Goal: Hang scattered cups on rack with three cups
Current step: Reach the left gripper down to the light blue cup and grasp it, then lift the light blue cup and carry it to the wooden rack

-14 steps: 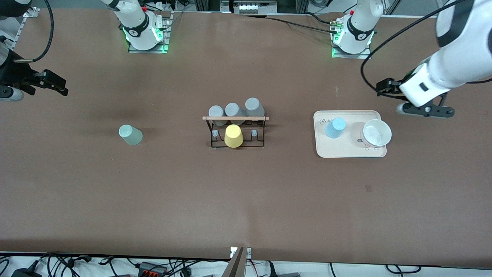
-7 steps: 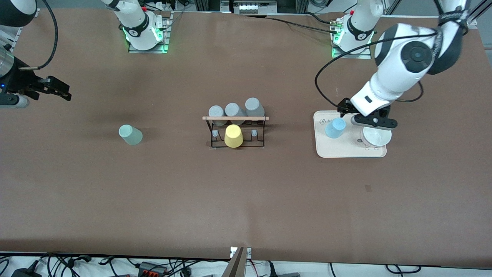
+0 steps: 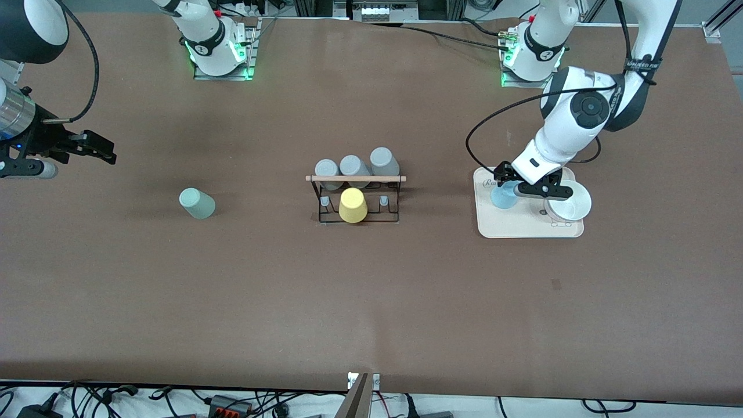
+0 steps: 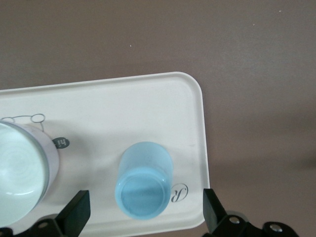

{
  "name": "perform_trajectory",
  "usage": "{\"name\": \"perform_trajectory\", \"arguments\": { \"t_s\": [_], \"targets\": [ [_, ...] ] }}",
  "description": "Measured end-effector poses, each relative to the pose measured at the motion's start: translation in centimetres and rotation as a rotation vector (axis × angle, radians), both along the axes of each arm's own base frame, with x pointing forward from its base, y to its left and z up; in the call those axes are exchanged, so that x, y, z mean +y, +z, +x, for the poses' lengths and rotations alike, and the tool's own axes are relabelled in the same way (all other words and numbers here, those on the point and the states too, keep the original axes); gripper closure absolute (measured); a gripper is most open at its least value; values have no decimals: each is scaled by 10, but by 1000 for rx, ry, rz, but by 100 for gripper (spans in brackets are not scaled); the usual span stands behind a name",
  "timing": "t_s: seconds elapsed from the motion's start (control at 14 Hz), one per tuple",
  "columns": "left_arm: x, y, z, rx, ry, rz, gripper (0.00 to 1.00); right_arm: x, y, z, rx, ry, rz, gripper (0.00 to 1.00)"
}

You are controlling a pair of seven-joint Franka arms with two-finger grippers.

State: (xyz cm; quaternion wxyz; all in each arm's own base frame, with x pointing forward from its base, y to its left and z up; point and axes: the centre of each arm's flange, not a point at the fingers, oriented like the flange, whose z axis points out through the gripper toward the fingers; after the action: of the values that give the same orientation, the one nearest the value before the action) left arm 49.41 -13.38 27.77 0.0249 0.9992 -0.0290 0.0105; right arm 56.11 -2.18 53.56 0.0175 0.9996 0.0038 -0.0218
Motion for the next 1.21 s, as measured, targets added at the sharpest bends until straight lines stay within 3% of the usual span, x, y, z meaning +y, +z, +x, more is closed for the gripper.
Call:
{"name": "perform_trajectory", "arguments": {
  "t_s": [0.43, 0.71, 0.93, 1.21],
  "targets": [
    [3, -58, -15, 2, 13, -31, 0, 0, 1, 0, -4, -1, 2, 0],
    [5, -65, -15, 9, 19, -33, 0, 0, 4, 0, -18, 0, 2, 0],
    [6, -64, -14, 7, 22, -33, 31, 0, 16, -1, -39, 0, 2, 0],
    [7, -61, -12, -2, 23, -35, 32, 0, 27, -4, -61, 0, 1, 0]
  ]
}}
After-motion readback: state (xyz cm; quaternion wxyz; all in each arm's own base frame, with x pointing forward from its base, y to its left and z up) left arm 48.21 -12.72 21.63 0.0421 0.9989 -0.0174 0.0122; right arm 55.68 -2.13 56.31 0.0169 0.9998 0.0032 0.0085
